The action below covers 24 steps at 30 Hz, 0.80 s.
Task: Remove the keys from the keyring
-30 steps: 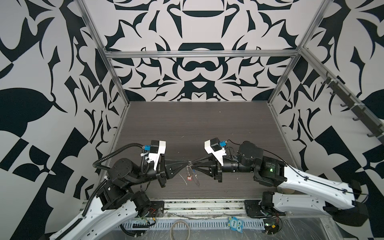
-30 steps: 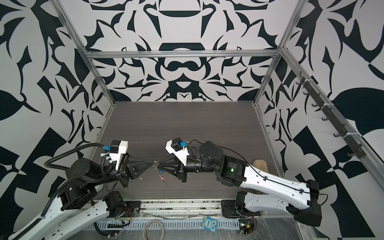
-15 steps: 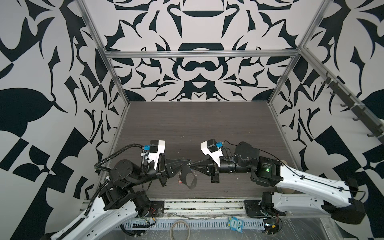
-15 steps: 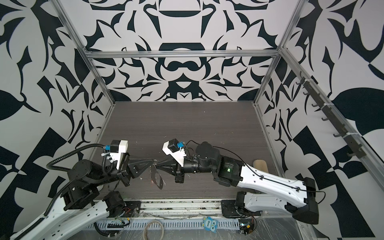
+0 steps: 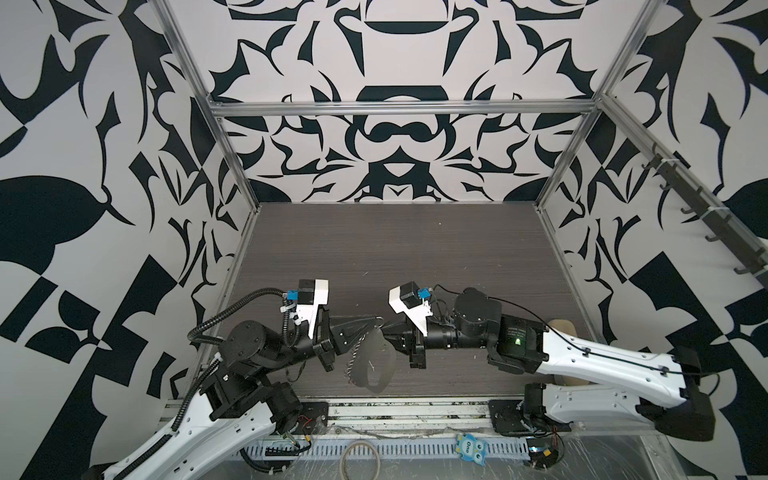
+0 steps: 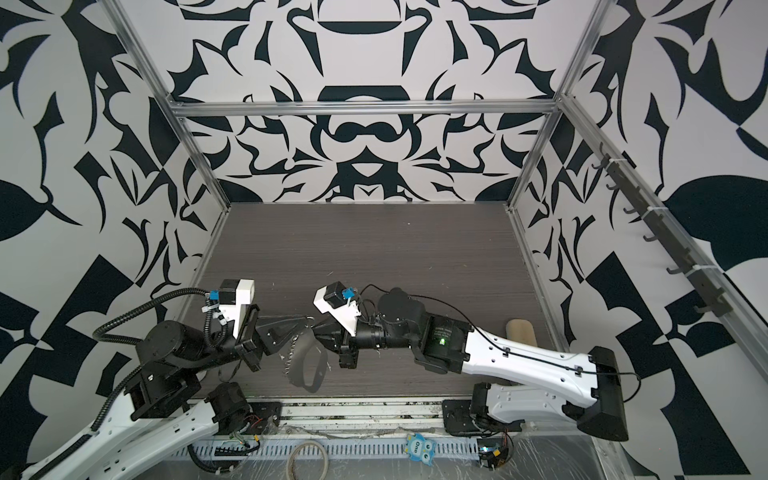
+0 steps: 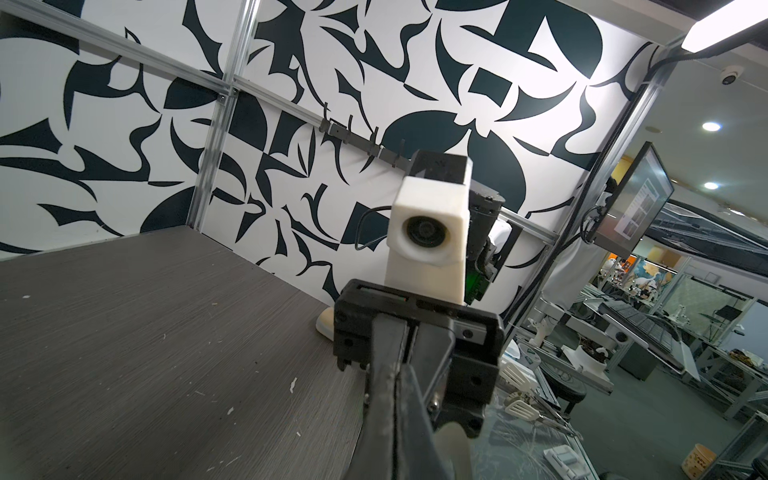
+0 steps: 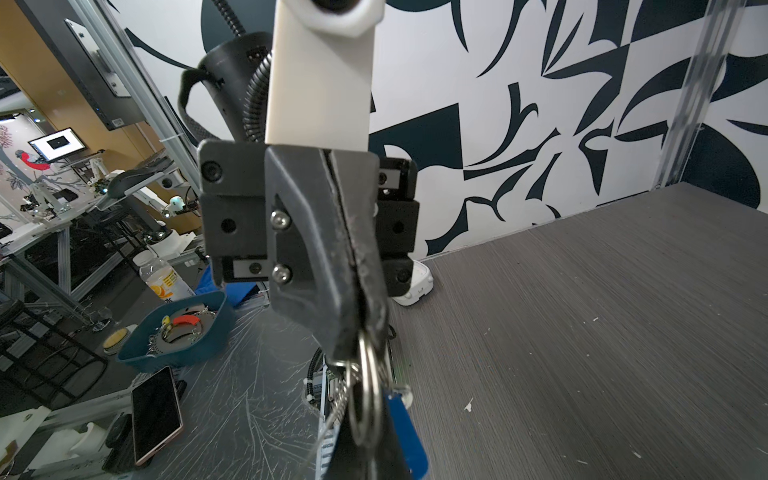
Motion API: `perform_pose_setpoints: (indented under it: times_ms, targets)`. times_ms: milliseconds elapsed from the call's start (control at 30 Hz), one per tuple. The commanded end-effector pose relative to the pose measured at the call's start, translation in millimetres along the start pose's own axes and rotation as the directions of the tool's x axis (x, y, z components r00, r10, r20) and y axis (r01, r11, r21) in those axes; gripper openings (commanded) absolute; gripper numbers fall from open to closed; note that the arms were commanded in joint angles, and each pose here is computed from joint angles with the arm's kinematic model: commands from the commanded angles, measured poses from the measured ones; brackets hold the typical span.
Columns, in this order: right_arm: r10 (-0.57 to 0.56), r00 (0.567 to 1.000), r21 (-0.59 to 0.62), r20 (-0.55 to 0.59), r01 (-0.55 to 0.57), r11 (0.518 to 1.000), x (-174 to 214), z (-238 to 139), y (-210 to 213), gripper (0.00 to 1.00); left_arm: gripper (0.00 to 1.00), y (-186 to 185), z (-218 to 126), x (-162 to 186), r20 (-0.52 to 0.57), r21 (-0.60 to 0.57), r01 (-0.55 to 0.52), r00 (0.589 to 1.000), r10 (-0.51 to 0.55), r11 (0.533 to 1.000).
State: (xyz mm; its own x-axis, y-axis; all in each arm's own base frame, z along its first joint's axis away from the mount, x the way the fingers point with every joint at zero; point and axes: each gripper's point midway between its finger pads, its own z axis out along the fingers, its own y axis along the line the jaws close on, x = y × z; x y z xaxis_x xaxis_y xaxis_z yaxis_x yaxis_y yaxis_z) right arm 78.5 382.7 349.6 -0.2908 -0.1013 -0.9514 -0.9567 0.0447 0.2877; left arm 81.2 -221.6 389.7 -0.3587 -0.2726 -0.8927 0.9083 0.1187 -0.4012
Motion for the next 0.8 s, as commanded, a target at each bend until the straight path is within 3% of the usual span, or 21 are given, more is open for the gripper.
perform_pose_setpoints:
  times_ms: [0, 333, 533, 767]
  targets:
    - [-0.008, 0.997, 0.025, 0.077, 0.006, 1.0, -16, -10, 2, 0.0, 0.0, -5, -7, -9, 0.033, -0.001, -0.026, 0.999, 0.026, 1.0]
    - [0.023, 0.994, 0.378, 0.103, -0.061, 0.924, 8, -63, -68, 0.0, 0.0, -3, -23, -6, 0.021, -0.06, -0.033, 0.999, 0.034, 0.998]
    - [0.269, 0.953, 0.443, 0.138, -0.303, 0.844, 52, -91, -139, 0.0, 0.0, 7, -26, 1, 0.023, -0.099, -0.012, 1.0, 0.014, 0.995]
    - [0.542, 0.837, 0.543, 0.067, -0.487, 0.684, 153, -97, -183, 0.0, 0.0, 19, -25, 6, 0.032, -0.143, 0.001, 0.999, 0.004, 0.99]
